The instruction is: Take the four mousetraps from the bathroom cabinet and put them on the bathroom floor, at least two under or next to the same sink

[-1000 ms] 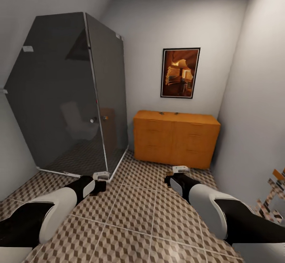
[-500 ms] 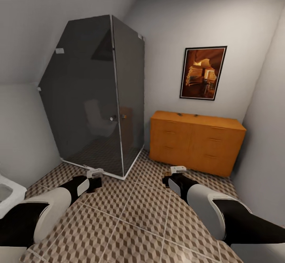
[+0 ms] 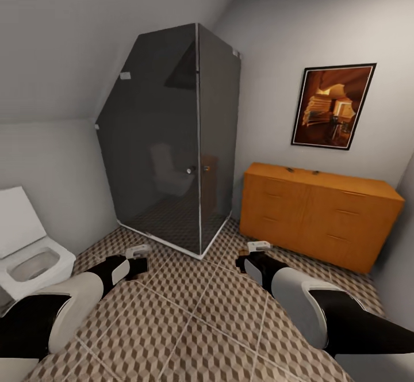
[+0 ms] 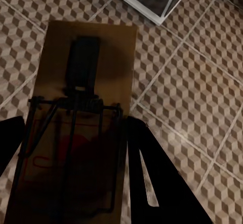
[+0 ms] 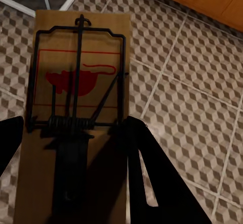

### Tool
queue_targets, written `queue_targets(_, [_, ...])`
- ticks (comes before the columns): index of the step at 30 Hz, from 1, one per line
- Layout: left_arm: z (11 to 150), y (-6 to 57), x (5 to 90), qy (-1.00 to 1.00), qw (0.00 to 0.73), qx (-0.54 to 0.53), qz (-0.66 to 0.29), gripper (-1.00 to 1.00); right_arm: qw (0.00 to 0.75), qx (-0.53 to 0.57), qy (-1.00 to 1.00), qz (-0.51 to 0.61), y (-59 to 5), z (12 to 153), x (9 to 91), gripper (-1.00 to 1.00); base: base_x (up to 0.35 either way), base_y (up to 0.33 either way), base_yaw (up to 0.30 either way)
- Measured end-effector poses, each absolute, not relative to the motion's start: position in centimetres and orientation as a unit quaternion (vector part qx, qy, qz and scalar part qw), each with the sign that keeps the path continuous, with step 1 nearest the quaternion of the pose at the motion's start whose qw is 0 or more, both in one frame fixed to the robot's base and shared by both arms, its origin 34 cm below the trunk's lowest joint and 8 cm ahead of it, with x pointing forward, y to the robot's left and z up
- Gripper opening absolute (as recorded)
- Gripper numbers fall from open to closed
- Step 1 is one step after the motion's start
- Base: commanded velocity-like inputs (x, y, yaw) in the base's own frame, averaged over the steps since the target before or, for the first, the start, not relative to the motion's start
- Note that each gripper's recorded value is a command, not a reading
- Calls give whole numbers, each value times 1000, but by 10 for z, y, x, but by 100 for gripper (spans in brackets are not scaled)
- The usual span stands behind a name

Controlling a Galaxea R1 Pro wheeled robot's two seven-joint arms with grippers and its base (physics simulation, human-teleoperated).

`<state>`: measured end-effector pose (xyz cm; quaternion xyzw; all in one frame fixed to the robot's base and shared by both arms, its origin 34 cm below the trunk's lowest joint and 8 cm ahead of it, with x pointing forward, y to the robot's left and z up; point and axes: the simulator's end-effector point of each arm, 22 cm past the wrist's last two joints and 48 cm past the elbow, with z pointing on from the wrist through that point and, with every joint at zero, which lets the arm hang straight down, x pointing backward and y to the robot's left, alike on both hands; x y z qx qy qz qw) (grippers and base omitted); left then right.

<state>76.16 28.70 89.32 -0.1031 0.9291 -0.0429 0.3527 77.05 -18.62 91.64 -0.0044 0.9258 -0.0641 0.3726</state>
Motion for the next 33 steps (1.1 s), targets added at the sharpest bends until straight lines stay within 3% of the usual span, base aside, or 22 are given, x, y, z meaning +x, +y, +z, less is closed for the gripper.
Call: queue_targets(33, [893, 288, 761, 929, 352, -104, -40, -100, 373, -5, 925, -65, -187, 917, 771, -100, 0, 0, 300])
